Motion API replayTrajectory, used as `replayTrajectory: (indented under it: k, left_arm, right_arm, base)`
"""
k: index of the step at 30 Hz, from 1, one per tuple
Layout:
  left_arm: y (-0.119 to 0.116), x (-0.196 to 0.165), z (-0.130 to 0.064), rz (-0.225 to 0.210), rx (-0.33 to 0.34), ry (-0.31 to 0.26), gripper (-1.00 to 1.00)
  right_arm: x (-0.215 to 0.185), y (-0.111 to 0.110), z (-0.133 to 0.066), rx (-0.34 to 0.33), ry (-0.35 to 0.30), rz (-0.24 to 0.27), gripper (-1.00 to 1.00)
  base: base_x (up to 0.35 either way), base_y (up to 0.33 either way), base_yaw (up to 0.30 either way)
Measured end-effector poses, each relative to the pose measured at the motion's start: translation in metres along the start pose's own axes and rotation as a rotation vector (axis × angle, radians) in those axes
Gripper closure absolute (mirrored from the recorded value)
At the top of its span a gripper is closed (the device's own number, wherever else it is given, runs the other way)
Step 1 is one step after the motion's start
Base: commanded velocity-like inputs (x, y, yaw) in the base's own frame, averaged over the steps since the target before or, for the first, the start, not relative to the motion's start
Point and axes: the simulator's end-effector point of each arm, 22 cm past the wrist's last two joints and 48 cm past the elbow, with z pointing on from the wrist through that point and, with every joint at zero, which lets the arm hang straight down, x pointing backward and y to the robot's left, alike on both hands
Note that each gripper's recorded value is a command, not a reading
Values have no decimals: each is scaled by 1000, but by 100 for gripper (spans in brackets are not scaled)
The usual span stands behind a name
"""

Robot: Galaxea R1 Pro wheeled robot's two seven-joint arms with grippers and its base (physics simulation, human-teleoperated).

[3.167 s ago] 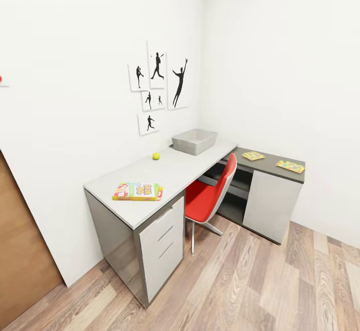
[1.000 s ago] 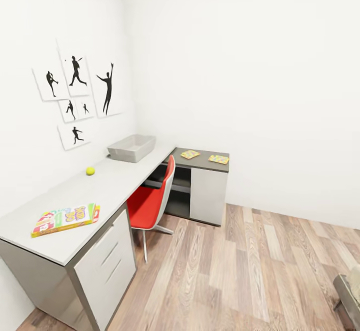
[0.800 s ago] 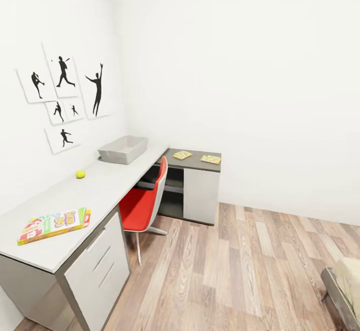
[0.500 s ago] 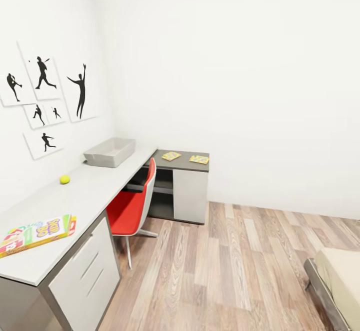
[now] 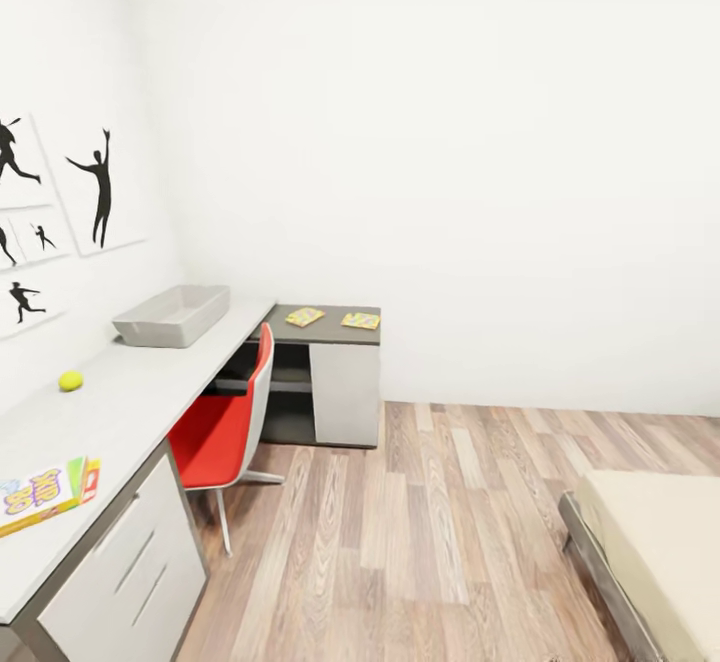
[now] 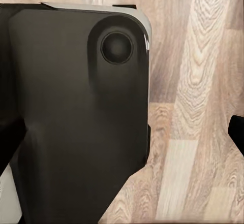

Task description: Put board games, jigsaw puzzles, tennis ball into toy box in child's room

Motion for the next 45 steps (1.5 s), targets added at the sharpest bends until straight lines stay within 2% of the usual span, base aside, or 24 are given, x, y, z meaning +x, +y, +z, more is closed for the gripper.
replayTrajectory:
  k: [4, 13, 18, 28, 45]
  left_arm:
    - [10, -3, -5, 1, -12, -21, -100]
    - [17, -4, -17, 1, -21, -30, -100]
    - [18, -3, -23, 1, -22, -32, -100]
    - [19, -2, -34, 1, -23, -33, -100]
    - [19, 0, -51, 3, -22, -45, -100]
  right_arm:
    - [0, 0, -5, 0, 0, 1, -100]
    - [1, 1, -16, -1, 0, 1, -100]
    - [2, 0, -22, -1, -2, 2, -100]
    - [-6, -1, -34, 0, -43, 2, -100]
    - [-3, -1, -51, 0, -49, 1, -100]
  base:
    - [0, 0, -261]
    - [0, 0, -261]
    - [0, 0, -262]
    - [0, 0, -261]
    - [0, 0, -262]
